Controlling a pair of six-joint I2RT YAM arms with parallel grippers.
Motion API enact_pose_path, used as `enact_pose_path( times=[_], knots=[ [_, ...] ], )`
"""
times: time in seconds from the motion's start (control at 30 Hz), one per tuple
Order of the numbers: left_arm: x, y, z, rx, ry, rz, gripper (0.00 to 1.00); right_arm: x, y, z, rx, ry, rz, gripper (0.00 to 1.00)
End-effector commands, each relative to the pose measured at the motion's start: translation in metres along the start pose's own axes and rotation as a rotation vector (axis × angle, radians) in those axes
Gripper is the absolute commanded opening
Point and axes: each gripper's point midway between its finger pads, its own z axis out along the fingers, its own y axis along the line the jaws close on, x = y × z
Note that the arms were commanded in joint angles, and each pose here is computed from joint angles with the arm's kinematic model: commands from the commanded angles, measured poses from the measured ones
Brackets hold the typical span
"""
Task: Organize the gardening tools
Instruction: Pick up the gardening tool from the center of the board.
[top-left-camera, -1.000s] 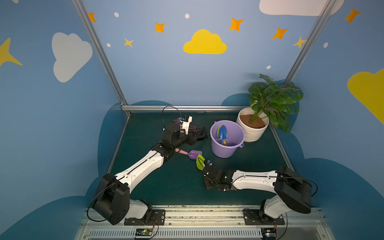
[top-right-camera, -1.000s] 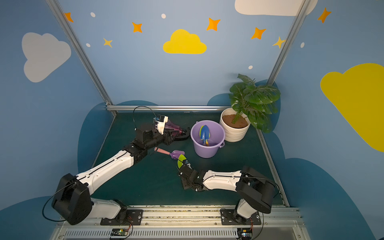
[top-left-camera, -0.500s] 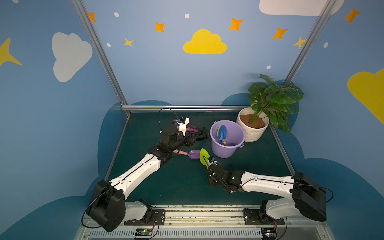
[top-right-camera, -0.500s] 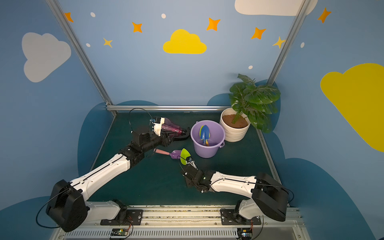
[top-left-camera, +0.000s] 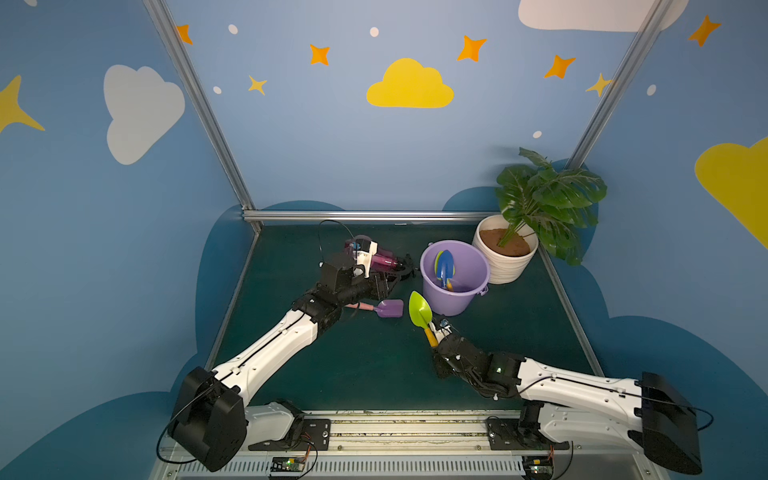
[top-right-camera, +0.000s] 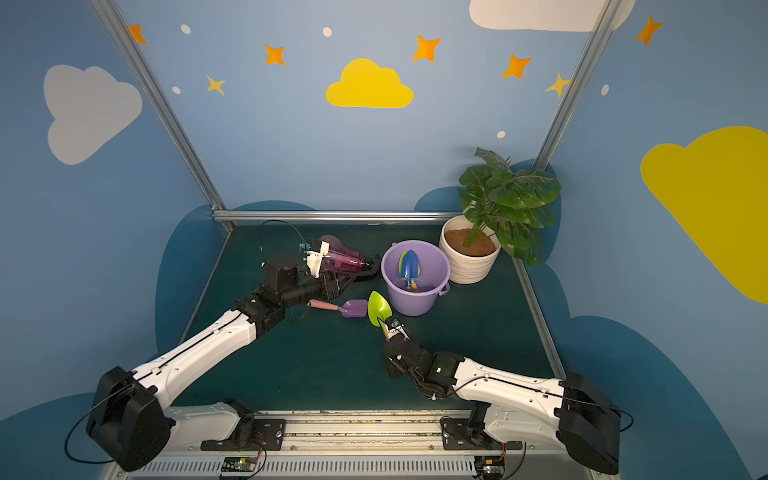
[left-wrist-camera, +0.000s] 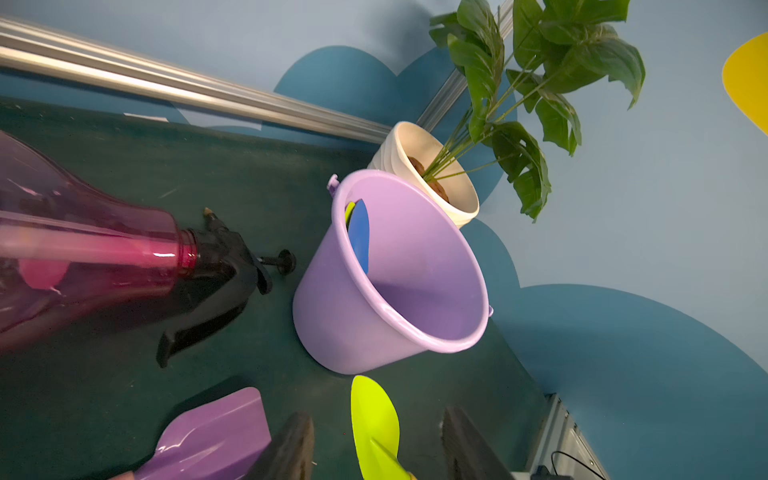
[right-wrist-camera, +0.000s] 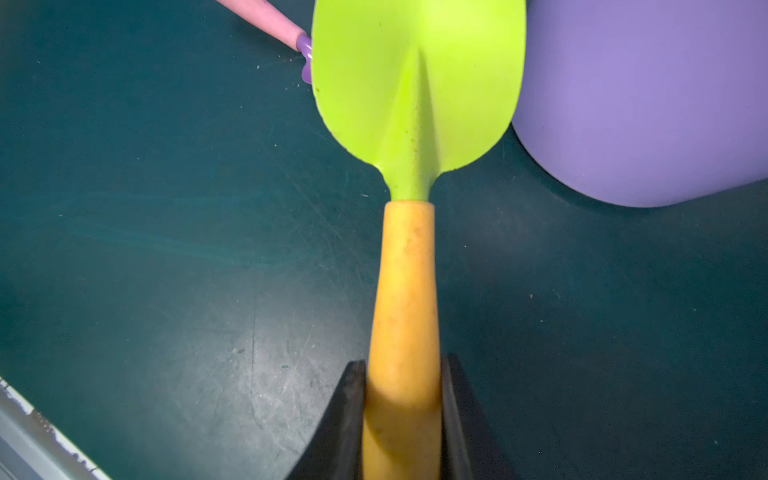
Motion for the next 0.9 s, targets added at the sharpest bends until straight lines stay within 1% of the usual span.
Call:
enact_pose_path(
  times=[0.0, 0.17, 0.3, 0.5, 0.7, 0.87],
  knots=[
    [0.024, 0.002, 0.009, 0.046, 0.096, -0.074, 0.56, -0.012, 0.001, -0.005, -0.009, -0.06, -0.002, 0.03],
    [0.044, 0.003, 0.019, 0.068, 0.161, -0.107, 0.56, -0.015, 0.003, -0.007, -0.027, -0.081, 0.006, 0.03],
    [0.061, 0.005, 0.027, 0.071, 0.209, -0.115, 0.52, -0.017, 0.008, -0.008, -0.056, -0.092, 0.011, 0.03],
    [0.073, 0.008, 0.036, 0.071, 0.239, -0.118, 0.51, -0.016, 0.014, -0.005, -0.081, -0.081, 0.002, 0.02],
    [0.081, 0.011, 0.045, 0.076, 0.264, -0.129, 0.42, -0.018, 0.02, -0.005, -0.106, -0.085, -0.001, 0.02],
    [0.084, 0.014, 0.051, 0.079, 0.274, -0.137, 0.31, -0.017, 0.023, -0.005, -0.118, -0.082, -0.007, 0.02]
  ],
)
